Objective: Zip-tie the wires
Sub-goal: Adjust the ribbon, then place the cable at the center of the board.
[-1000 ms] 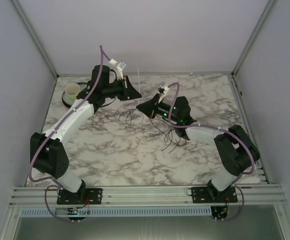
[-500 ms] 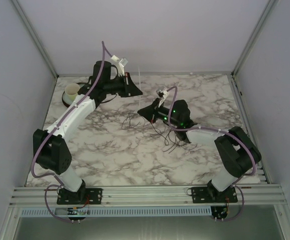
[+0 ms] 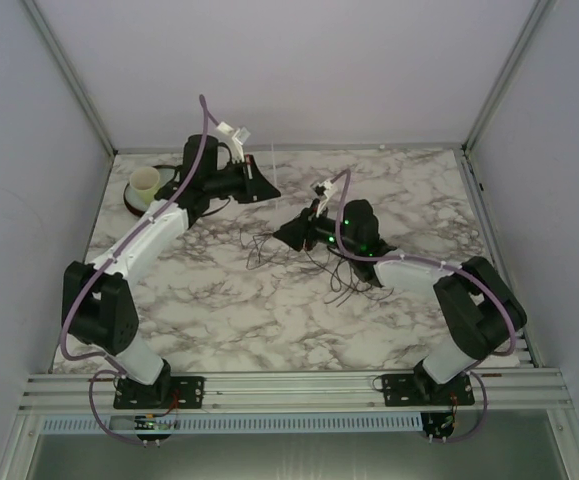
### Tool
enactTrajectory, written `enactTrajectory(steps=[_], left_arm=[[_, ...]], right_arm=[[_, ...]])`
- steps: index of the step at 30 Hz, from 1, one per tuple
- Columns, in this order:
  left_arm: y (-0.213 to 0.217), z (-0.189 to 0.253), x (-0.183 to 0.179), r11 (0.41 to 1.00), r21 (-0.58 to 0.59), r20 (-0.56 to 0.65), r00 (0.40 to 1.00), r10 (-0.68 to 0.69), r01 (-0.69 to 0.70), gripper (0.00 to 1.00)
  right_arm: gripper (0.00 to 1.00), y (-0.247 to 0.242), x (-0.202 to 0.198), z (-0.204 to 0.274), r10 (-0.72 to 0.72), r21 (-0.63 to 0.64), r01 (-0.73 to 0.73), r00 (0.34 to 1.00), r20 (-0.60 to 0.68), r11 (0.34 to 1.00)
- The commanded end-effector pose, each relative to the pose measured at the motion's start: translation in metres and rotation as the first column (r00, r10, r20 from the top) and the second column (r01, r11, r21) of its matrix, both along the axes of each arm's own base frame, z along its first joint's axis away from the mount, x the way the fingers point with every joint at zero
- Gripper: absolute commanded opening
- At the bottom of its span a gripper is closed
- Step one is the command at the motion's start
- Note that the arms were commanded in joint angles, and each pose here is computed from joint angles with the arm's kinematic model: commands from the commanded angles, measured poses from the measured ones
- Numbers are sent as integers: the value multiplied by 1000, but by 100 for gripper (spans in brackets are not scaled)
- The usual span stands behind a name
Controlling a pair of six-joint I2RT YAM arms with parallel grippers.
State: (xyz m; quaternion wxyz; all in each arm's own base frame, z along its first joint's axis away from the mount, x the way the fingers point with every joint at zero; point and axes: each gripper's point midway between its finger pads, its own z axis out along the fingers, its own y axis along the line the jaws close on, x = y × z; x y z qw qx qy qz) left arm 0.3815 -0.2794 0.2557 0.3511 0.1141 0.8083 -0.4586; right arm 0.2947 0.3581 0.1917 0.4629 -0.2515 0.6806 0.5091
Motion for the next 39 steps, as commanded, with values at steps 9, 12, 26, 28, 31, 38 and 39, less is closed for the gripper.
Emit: enactTrajectory(steps=[9,12,26,28,31,38,39], left_arm=[[34,36,-25,996,1,79,993,84,-85,0],[43,31,-34,993,36,68,992,109,-112,0],[47,-28,-20,978,74,-54,979,198,-194,0],[47,-39,-9,974,98,-72,975,209,-202,0],[50,-52,11,966,117,-75,968,240,-230,0],[53,-84,50,960,151,-98,963,251,-234,0],[54,-92,53,958,170,-107,962,252,-232,0]], right_arm=[[50,-72,23,33,-210,-54,219,968,137,974],[51,-84,26,32,-239,-64,251,960,148,966],[53,-118,33,20,-374,-112,392,915,151,913],[53,-123,33,18,-386,-119,404,911,147,907],[54,-128,32,16,-401,-128,419,904,144,899],[55,-141,37,9,-452,-157,474,879,153,866],[55,-143,39,9,-461,-159,483,874,155,861]])
